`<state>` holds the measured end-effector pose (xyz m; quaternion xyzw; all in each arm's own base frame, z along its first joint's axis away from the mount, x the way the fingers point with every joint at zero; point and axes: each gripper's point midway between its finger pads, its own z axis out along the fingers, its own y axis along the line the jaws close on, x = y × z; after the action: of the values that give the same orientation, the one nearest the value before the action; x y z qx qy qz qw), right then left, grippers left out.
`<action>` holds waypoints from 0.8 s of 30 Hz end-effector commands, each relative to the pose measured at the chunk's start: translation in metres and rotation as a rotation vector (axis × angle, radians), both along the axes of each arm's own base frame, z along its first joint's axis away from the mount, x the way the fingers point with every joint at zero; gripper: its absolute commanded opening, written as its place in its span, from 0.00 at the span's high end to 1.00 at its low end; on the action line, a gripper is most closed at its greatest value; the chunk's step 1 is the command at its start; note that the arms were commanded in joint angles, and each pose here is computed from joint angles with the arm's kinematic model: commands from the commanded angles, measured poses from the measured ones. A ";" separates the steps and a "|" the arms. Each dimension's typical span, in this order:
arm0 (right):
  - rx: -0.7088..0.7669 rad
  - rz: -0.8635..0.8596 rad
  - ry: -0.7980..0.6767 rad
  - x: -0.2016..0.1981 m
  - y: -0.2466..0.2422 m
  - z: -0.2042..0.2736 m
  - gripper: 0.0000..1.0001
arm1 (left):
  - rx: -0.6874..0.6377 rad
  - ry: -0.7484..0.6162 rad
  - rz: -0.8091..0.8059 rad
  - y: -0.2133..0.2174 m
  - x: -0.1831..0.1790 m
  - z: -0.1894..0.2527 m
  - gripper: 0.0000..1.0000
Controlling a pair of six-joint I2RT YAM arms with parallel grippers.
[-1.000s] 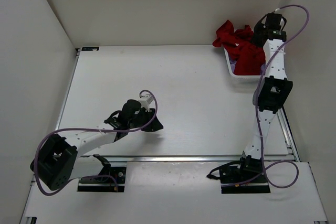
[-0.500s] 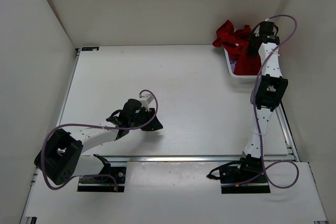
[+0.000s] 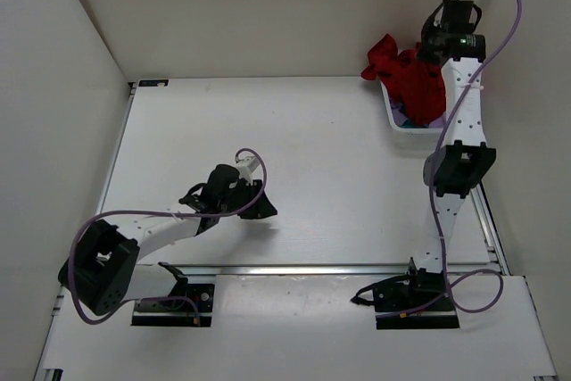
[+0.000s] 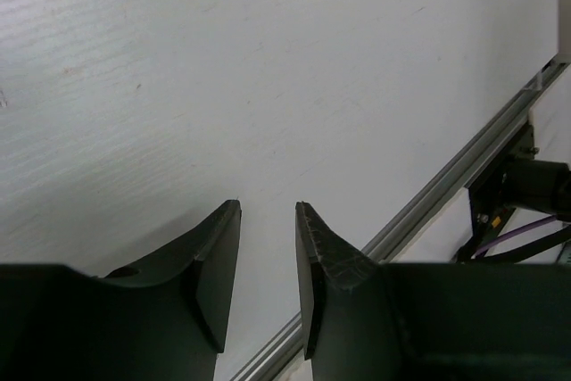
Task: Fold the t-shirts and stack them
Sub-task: Grab crumpled tshirt from bin with the right arm, then move the tshirt to the center of the board
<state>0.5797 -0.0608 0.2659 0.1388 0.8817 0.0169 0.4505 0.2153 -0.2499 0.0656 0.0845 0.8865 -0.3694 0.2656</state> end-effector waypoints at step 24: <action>0.528 0.765 -0.541 -0.221 0.201 0.084 1.00 | -0.158 -0.055 0.496 0.122 0.085 0.059 0.39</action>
<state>0.3615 0.1369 0.4256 -0.1275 0.6704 0.3716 0.6294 0.3078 -0.1331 0.1364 -0.1397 0.8332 -0.3722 0.3844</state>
